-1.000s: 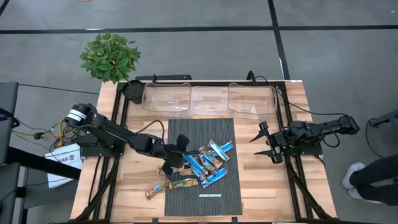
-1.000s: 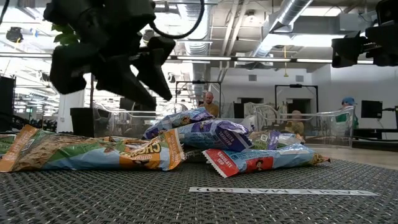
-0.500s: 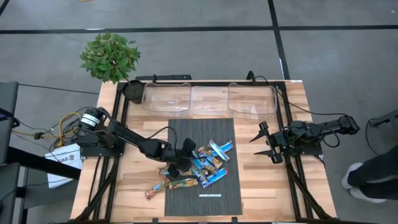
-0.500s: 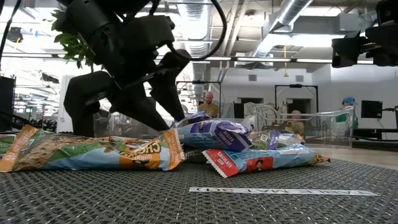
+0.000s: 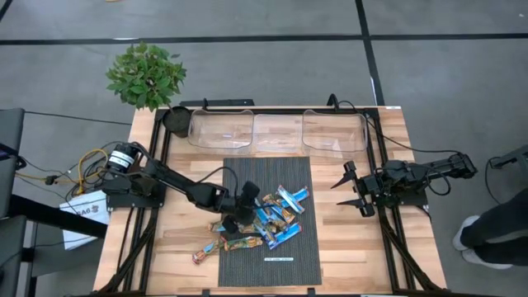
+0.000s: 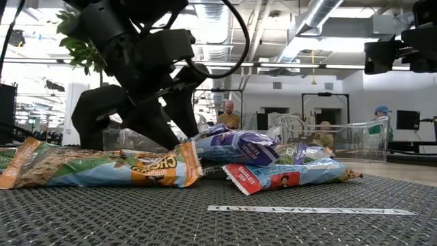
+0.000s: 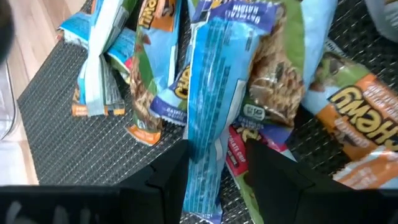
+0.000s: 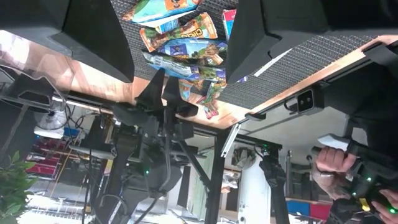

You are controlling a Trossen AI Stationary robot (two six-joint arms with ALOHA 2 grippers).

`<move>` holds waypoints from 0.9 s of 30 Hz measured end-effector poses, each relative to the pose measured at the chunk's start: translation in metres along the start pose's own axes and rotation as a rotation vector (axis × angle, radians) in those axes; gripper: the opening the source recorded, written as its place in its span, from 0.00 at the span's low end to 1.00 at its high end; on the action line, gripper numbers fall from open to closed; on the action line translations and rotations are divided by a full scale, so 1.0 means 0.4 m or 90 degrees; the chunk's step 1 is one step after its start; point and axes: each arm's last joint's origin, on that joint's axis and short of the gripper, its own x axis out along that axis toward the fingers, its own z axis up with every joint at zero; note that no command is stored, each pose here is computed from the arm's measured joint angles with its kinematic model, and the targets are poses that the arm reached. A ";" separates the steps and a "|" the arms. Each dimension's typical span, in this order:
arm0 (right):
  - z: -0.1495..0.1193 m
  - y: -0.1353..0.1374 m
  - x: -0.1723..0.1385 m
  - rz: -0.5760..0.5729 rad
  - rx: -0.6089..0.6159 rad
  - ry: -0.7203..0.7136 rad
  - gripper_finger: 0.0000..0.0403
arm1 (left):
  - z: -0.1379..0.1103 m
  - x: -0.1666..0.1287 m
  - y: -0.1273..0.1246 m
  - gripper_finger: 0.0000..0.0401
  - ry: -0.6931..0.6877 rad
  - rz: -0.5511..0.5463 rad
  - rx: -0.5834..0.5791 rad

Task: Pick and place Granola Bars by type
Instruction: Put the blue granola bar into the white bin

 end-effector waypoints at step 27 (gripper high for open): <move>0.000 0.000 0.000 0.000 0.000 0.000 0.62 | -0.002 0.067 0.013 0.38 -0.020 0.042 0.003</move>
